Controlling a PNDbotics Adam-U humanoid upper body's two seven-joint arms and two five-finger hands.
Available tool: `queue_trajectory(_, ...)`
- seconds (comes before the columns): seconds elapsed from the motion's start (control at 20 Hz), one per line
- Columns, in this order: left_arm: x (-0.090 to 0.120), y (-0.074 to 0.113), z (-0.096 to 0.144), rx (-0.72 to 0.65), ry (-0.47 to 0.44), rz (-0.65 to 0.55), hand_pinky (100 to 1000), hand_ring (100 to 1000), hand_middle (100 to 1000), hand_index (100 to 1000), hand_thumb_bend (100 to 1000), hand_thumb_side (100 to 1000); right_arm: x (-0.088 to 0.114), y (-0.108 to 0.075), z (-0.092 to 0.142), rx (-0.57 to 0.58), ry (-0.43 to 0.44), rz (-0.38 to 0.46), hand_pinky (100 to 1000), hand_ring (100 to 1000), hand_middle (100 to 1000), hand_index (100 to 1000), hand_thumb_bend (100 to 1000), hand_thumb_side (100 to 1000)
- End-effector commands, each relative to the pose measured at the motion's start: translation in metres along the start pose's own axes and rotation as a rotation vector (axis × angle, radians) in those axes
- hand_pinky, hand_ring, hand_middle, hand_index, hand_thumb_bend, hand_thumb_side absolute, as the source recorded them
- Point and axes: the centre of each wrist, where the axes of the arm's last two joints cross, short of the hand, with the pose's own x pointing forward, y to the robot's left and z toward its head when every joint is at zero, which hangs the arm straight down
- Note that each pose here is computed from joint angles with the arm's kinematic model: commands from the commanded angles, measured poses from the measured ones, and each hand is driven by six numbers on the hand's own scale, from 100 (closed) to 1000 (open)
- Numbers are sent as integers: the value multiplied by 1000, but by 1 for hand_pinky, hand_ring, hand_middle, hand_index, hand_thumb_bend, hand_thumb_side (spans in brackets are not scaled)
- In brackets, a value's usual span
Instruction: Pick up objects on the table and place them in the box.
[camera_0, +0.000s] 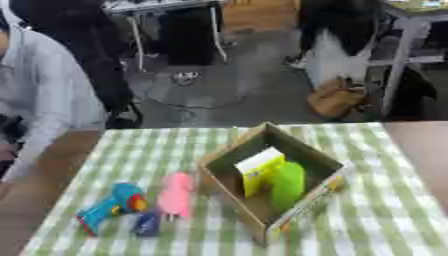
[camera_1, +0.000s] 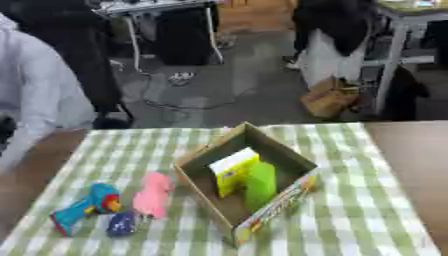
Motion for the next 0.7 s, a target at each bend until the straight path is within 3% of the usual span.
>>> queue_trajectory(0.05, 3, 2, -10, 13, -60, 5, 834, 886, 961, 1000, 462, 1000, 6, -2, -8, 3, -39, 5, 831, 864, 836, 952, 100, 1000)
queue_trajectory(0.7, 3, 1, -11, -7, -73, -3, 833, 887, 961, 1000, 454, 1000, 6, -3, -8, 3, -38, 13, 829, 864, 836, 952, 100, 1000)
